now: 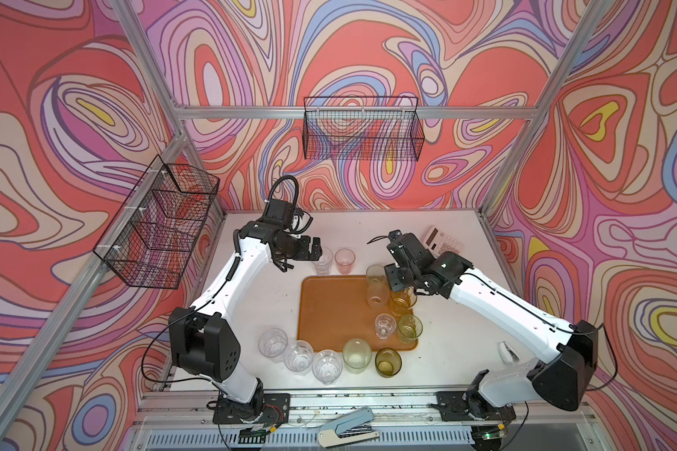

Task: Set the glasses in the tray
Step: 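Raise the right gripper while the left gripper reaches toward the clear glass, then lower the left gripper around the clear glass rim and close it, then lift the clear glass with the left gripper and carry it over the tray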

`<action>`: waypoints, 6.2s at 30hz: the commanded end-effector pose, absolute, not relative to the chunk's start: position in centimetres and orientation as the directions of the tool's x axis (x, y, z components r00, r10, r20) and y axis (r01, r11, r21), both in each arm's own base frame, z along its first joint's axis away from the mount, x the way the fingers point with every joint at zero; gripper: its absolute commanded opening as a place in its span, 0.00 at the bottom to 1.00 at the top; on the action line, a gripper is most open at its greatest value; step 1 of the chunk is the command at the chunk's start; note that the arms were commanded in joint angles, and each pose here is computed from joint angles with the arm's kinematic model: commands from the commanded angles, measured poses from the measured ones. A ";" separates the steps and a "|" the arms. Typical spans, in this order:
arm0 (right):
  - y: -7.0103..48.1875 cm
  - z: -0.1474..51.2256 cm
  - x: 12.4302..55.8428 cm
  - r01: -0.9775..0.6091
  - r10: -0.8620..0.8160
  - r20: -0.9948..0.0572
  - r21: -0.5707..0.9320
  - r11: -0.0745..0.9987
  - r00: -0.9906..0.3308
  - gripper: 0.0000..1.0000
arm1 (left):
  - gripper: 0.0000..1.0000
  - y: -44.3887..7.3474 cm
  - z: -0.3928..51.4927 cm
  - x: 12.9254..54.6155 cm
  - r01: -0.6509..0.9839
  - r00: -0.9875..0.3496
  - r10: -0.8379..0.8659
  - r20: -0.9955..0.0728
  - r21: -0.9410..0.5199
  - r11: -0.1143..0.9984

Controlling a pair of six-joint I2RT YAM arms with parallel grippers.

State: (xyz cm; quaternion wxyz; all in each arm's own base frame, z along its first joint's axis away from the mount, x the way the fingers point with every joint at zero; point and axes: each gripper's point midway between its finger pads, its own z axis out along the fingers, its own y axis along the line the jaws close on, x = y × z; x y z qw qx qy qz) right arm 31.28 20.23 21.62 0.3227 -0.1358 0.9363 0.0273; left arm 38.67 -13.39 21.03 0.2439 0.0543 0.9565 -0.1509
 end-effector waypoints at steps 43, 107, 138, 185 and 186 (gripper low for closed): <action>19.1 21.2 30.8 -0.261 -0.202 -0.626 0.002 0.965 -0.753 0.59 | 0.67 -14.0 15.5 43.4 0.110 -0.957 0.080 -0.278 -0.097 0.989; 18.3 21.1 30.6 -0.243 -0.179 -0.628 0.017 0.970 -0.757 0.57 | 0.03 -12.8 10.0 45.3 0.014 -0.988 -0.002 -0.152 -0.100 0.995; 17.6 23.5 31.2 -0.204 -0.137 -0.700 0.014 0.979 -0.701 0.56 | 0.00 -12.3 17.8 41.4 0.037 -0.977 0.008 -0.212 -0.135 0.990; 18.9 23.8 29.0 -0.319 -0.175 -0.678 0.091 0.944 -0.714 0.64 | 0.00 -21.2 14.6 36.1 0.168 -0.981 0.150 -0.122 -0.163 0.972; 18.9 23.8 29.0 -0.318 -0.174 -0.678 0.093 0.943 -0.715 0.64 | 0.00 -21.5 14.4 36.1 0.172 -0.981 0.153 -0.120 -0.167 0.971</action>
